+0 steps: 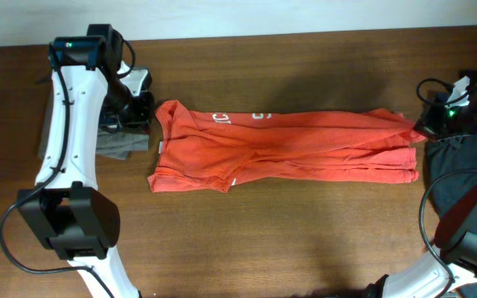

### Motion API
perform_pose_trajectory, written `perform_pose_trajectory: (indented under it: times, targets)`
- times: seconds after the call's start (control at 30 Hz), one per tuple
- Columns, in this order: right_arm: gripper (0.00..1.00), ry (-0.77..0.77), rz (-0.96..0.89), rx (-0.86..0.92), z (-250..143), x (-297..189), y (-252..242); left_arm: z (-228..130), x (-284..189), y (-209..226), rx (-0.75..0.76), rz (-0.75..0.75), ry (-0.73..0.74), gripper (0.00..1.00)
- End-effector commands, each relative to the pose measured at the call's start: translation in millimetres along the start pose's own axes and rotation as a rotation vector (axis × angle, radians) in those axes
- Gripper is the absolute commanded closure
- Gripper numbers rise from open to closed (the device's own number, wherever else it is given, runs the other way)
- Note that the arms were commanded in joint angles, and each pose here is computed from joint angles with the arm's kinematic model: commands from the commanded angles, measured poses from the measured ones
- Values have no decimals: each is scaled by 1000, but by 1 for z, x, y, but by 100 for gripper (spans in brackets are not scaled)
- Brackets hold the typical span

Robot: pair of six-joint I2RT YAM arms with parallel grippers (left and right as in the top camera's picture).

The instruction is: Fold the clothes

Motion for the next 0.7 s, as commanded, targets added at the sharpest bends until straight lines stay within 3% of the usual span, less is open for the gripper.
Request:
perform_pose_trajectory:
  times: [0.0,0.1,0.17,0.33,0.37,0.4,0.43,0.5,0.53,0.57,0.67]
  targets:
    - [96,-22,-18,-13,1,-9,3,-4,1,-3,23,17,1,97]
    - [96,-9,-21,-8,-1,-9,2,-2,1,-3,26,19,-14,96]
    - [96,1,-23,-4,-3,-9,2,-1,1,-3,28,20,-19,85]
    - [96,27,-81,9,-8,-9,-3,0,1,-4,31,22,-27,85]
    - [91,32,-97,12,-9,-9,-4,0,1,-4,31,22,-28,85]
    - [71,39,-139,21,-10,-10,-8,0,1,-3,32,22,-31,85]
    - [62,40,-170,26,-11,-10,-10,1,1,-3,32,23,-34,85]
    - [55,33,-227,27,-11,-11,-15,2,1,-3,33,24,-40,85]
    - [47,29,-231,26,-10,-11,-15,2,1,-3,34,24,-42,84]
    - [33,22,-220,30,-8,-10,-17,2,1,-3,35,25,-45,83]
    - [23,26,-190,19,-3,-5,-24,3,1,-3,36,26,-51,69]
Point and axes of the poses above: each gripper's point midway between its finger pads, its own x axis out along the fingers, its own y axis along the line the jaws close on, z = x × y, the point moved 10 cm from there along -x, back along the fingers, and after that the axes turned 7 degrees about x, right-handed, at the moved point
